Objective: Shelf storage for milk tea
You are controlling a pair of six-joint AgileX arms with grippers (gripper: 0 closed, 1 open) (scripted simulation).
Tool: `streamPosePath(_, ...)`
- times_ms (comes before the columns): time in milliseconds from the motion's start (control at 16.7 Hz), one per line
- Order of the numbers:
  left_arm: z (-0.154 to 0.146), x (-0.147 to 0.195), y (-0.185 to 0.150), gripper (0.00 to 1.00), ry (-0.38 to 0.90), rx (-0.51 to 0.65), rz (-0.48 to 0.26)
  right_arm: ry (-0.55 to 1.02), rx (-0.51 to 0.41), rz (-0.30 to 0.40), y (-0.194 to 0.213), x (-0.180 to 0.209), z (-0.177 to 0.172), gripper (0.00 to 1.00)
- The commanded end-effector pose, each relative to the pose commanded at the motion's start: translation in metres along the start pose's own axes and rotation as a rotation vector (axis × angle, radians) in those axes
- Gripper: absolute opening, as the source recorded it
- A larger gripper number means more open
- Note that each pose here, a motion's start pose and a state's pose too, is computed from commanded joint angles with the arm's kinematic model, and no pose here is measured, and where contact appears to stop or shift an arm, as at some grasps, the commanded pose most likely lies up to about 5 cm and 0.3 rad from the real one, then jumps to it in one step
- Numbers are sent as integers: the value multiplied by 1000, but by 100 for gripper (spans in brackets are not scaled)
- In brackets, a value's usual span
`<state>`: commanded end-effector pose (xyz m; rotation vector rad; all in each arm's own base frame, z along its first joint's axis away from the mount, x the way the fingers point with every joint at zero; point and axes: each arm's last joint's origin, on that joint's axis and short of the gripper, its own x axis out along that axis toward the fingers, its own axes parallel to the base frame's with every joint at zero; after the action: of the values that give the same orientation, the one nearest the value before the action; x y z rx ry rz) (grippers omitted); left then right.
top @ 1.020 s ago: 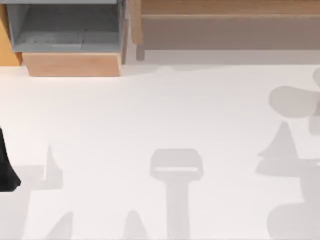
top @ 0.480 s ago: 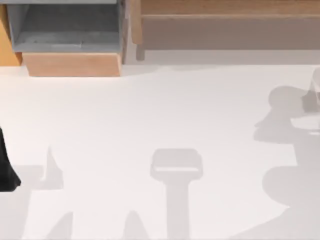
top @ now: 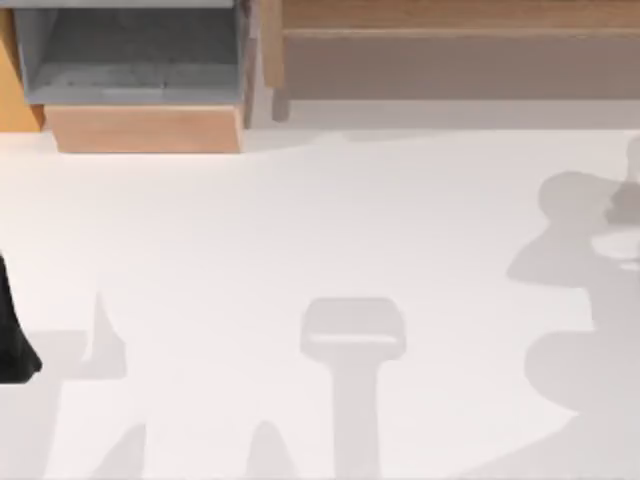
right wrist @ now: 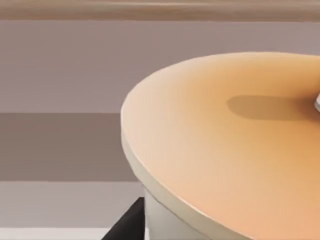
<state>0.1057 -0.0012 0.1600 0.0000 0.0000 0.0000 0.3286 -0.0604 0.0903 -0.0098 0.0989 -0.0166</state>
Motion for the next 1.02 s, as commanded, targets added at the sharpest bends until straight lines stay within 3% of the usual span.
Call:
streamPosePath(420,0,0,0,100,0,0,0,0,0,0,0,0,0,2)
streamPosePath(1020,0,0,0,100,0,0,0,1,2,-1,0,0,1,0)
